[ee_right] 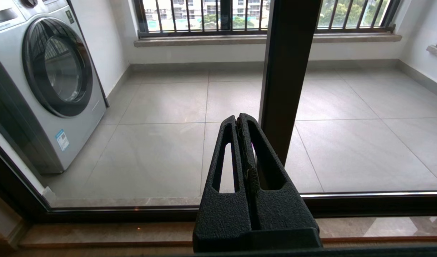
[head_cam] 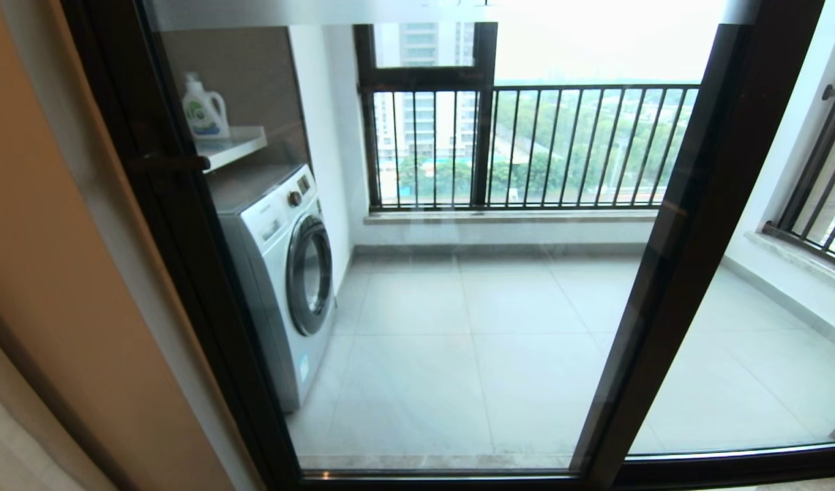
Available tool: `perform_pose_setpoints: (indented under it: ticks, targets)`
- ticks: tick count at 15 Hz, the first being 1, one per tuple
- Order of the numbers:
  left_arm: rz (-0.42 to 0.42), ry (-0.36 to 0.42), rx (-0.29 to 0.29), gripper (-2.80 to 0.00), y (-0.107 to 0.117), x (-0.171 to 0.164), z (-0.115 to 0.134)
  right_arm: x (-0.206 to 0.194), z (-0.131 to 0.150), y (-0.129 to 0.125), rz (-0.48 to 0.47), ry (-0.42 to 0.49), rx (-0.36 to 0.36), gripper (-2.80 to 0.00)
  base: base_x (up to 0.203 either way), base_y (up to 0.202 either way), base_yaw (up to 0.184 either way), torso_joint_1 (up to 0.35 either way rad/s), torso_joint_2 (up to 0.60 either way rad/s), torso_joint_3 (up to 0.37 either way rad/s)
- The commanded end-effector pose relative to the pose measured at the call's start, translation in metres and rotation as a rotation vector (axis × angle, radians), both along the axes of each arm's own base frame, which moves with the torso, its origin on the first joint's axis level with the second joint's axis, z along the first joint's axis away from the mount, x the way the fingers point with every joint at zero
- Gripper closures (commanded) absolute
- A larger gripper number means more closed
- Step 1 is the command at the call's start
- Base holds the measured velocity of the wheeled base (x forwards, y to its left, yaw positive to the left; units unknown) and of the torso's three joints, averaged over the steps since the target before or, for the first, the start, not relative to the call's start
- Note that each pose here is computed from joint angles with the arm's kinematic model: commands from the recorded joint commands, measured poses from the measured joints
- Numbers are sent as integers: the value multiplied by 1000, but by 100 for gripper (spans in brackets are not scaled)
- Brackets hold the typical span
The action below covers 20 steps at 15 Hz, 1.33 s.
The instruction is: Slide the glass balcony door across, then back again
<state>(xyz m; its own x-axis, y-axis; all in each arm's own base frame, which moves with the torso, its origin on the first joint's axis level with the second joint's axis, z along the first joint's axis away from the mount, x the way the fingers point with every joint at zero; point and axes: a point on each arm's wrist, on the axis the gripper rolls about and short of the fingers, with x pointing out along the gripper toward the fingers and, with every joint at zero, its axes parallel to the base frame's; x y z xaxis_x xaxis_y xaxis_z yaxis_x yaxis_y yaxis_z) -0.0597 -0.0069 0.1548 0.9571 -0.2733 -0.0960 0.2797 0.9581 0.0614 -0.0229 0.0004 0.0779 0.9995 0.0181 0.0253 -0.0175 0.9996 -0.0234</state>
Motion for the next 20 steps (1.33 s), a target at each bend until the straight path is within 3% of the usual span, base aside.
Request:
perform_pose_setpoints:
  ticks: [1,3,5,7,11,16,20]
  targets:
    - [96,-42,61,0,3,15,-30,1,-3,0,0,10,0,0,0,0,0,0,0,0]
    - [139,-67,94,0,4,23,-52,1,-3,0,0,11,0,0,0,0,0,0,0,0]
    - [185,-34,134,0,5,31,-75,1,-3,0,2,10,0,0,0,0,0,0,0,0]
    - [206,-80,142,0,5,35,-78,1,-3,0,0,10,0,0,0,0,0,0,0,0]
    - [250,-74,-19,0,6,36,-79,1,-3,0,0,11,0,0,0,0,0,0,0,0]
    - [286,-68,-78,0,7,36,-78,1,-3,0,0,10,0,0,0,0,0,0,0,0]
    - [288,-69,-80,0,7,36,-78,1,-3,0,0,10,1,0,0,0,0,0,0,0]
